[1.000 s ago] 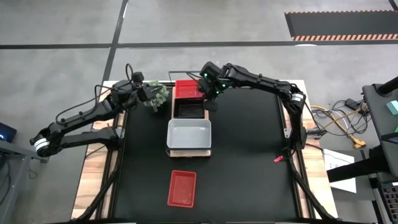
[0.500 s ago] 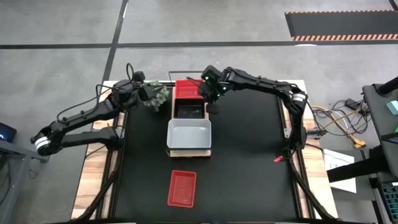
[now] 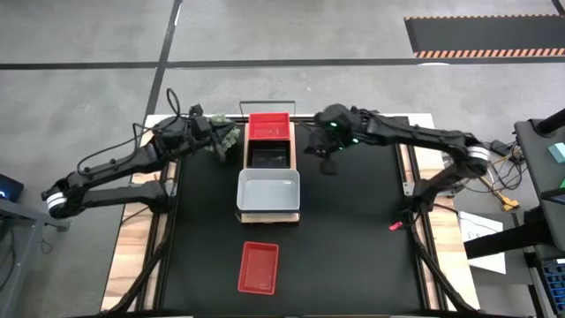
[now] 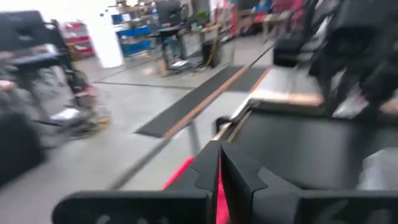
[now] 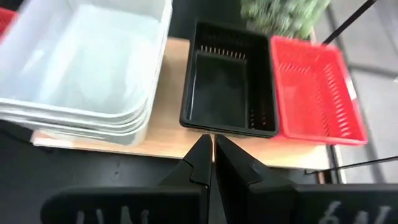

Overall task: Stack baskets on shelf by color
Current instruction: Stack the red bin on top of the red bin on the shelf

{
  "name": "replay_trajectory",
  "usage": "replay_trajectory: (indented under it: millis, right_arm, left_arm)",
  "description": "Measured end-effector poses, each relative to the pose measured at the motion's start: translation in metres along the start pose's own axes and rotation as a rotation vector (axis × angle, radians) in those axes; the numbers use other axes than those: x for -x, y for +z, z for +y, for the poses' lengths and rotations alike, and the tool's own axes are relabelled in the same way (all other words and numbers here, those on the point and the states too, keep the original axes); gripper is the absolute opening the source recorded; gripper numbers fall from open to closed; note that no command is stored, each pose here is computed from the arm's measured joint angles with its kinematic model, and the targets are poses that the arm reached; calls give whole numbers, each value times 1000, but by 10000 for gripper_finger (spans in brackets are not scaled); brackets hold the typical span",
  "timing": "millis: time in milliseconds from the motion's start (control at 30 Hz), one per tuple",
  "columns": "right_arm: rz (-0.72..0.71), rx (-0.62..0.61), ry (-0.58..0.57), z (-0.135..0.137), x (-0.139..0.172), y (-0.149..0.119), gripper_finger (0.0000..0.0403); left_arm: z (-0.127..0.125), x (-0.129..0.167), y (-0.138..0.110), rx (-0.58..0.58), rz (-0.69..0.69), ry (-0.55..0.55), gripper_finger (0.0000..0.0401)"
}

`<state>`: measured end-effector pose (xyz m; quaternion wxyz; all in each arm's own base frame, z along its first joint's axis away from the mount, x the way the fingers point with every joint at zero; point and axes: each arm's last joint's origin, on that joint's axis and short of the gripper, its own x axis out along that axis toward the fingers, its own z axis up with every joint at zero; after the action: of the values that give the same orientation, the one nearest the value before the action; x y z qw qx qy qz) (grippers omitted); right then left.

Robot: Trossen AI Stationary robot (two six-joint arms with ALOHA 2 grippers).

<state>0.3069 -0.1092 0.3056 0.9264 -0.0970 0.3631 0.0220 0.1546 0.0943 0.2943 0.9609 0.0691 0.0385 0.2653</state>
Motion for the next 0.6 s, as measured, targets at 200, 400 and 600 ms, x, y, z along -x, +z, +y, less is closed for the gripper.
replay_trajectory:
  millis: [200,400,600]
  right_arm:
    - [-176,83,-83,21,30,-23,11]
    - [-246,147,-121,35,41,-48,11]
    - [-256,146,-125,44,46,-63,11]
  left_arm:
    - [-29,9,12,233,-60,-138,0]
    - [-75,11,11,449,-7,-218,0]
    - [-131,24,19,692,82,-257,0]
